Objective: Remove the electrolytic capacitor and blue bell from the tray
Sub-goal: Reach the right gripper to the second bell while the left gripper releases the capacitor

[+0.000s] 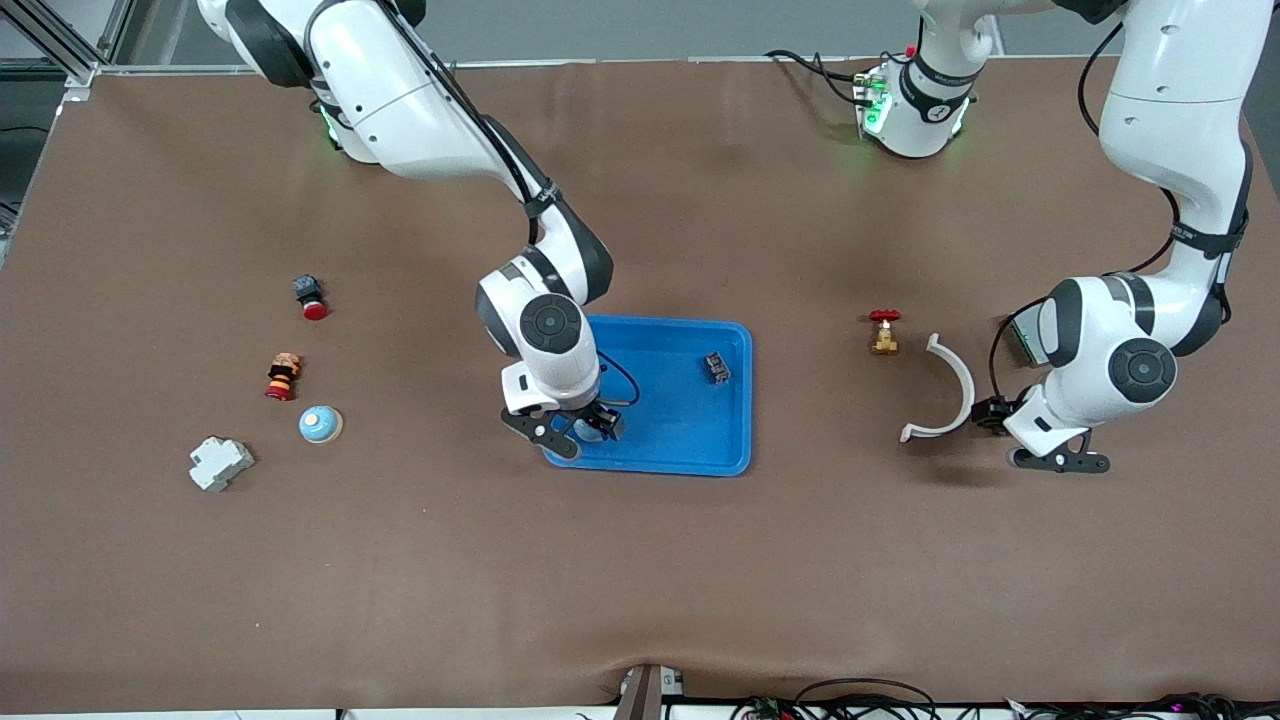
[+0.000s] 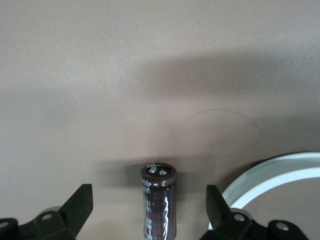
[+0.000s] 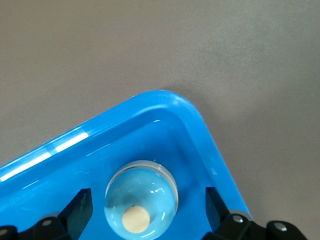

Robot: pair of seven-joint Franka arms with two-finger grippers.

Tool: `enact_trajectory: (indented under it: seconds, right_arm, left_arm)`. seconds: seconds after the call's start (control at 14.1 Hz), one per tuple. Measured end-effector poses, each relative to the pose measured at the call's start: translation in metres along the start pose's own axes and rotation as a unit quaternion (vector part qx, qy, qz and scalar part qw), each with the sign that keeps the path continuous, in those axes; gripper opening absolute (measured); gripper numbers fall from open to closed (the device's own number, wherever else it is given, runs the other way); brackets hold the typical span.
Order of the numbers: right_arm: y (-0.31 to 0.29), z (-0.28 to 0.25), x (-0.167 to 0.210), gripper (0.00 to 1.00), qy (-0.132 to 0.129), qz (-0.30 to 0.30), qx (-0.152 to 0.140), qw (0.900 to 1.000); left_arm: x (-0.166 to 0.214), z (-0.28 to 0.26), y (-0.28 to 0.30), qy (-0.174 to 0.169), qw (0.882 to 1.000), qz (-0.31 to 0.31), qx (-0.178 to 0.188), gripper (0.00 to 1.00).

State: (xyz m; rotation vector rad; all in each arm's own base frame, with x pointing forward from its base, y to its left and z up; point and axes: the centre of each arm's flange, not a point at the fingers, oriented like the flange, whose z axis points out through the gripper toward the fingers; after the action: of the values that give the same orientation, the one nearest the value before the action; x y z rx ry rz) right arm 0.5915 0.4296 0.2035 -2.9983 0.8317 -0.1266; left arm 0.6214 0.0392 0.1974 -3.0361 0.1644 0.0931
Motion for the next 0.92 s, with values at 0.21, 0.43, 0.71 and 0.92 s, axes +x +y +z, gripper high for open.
enact_trajectory:
  seconds: [0.21,0.43,0.71,0.92]
  right_arm:
    - [-0.003,0.005,-0.007,1.0,0.001,0.0,0.003,1.0]
    - [-0.004,0.007,-0.008,0.68,0.002,0.001,0.004,1.0]
    - [-0.005,0.006,-0.006,0.63,0.004,0.007,0.005,1.0]
    - [-0.006,-0.003,0.004,0.63,0.004,0.011,-0.006,1.0]
  left_arm:
    - [0.005,-0.011,-0.001,0.001,1.0,0.0,0.001,1.0]
    - [0.01,-0.026,0.002,-0.007,1.0,-0.002,0.0,1.0]
    - [0.016,-0.059,0.023,-0.021,0.999,-0.023,-0.006,1.0]
    - [0.017,-0.091,0.047,-0.03,0.998,-0.055,-0.01,1.0]
